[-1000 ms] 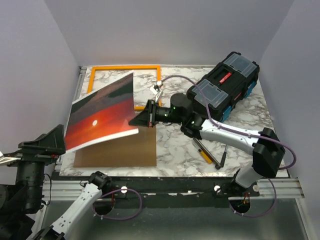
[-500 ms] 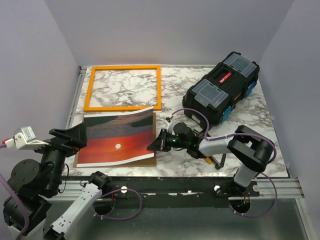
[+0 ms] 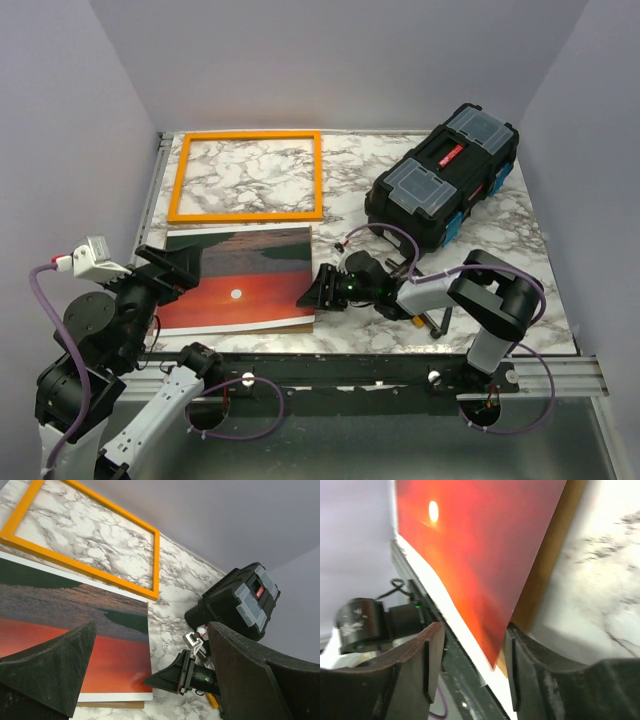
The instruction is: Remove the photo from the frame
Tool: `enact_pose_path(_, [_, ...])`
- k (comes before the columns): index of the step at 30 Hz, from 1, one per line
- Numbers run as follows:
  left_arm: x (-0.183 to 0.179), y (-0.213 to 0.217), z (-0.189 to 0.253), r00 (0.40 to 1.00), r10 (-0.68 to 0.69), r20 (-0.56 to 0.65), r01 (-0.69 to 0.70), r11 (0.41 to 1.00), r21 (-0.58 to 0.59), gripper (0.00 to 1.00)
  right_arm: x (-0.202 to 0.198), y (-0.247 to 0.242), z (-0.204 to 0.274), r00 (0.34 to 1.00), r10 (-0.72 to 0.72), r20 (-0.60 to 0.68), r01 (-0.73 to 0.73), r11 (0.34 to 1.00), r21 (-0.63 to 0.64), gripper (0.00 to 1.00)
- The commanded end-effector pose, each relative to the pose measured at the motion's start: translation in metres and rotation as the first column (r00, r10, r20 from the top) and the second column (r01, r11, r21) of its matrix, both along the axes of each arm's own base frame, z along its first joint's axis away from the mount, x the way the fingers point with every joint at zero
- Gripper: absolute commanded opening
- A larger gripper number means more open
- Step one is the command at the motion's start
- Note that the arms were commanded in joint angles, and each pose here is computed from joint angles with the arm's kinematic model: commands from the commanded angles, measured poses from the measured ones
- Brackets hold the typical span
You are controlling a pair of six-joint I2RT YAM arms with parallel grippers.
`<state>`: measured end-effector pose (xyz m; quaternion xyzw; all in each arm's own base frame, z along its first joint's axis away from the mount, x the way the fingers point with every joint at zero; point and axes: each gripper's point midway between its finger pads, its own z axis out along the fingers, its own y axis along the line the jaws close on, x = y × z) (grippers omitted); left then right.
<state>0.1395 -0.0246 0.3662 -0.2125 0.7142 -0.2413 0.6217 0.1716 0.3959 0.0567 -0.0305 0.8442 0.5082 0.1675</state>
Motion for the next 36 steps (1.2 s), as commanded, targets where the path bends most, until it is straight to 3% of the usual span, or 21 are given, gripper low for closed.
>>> enact_pose_path(1, [0.006, -0.011, -0.001, 0.999, -0.037, -0.005, 0.037, 0.999, -0.01, 0.97, 0.002, -0.018, -0.011, 0.999, -0.028, 0.024, 0.031, 0.991, -0.13, 0.61])
enact_pose_path(6, [0.011, -0.012, -0.004, 0.999, -0.032, -0.014, 0.032, 0.999, 0.002, 0.97, -0.002, -0.065, -0.016, 0.995, -0.045, 0.091, 0.073, 0.942, -0.329, 0.75])
enact_pose_path(10, [0.015, -0.012, -0.004, 1.0, -0.027, -0.011, 0.028, 1.0, 0.014, 0.97, 0.005, -0.116, 0.013, 0.968, -0.044, 0.246, 0.159, 0.868, -0.47, 0.85])
enact_pose_path(13, [0.017, -0.012, -0.004, 1.0, -0.027, 0.002, 0.027, 0.999, 0.025, 0.97, 0.011, -0.146, 0.057, 0.926, -0.045, 0.375, 0.238, 0.842, -0.485, 0.91])
enact_pose_path(19, [0.023, -0.016, -0.008, 0.998, -0.041, 0.044, 0.04, 0.998, 0.039, 0.98, 0.022, -0.207, 0.172, 0.768, -0.195, 0.61, 0.479, 0.807, -0.345, 0.98])
enact_pose_path(25, [0.035, -0.031, -0.009, 0.992, -0.102, 0.069, 0.097, 0.992, 0.084, 0.98, 0.028, -0.271, 0.24, 0.593, -0.374, 0.713, 0.694, 0.686, -0.218, 1.0])
enact_pose_path(30, [0.042, -0.037, -0.012, 0.991, -0.124, 0.047, 0.117, 0.986, 0.122, 0.98, 0.025, -0.297, 0.26, 0.533, -0.407, 0.742, 0.751, 0.632, -0.192, 1.0])
enact_pose_path(36, [0.044, -0.035, -0.013, 0.992, -0.115, 0.05, 0.107, 0.984, 0.141, 0.98, 0.019, -0.305, 0.277, 0.494, -0.465, 0.735, 0.756, 0.646, -0.1, 1.0])
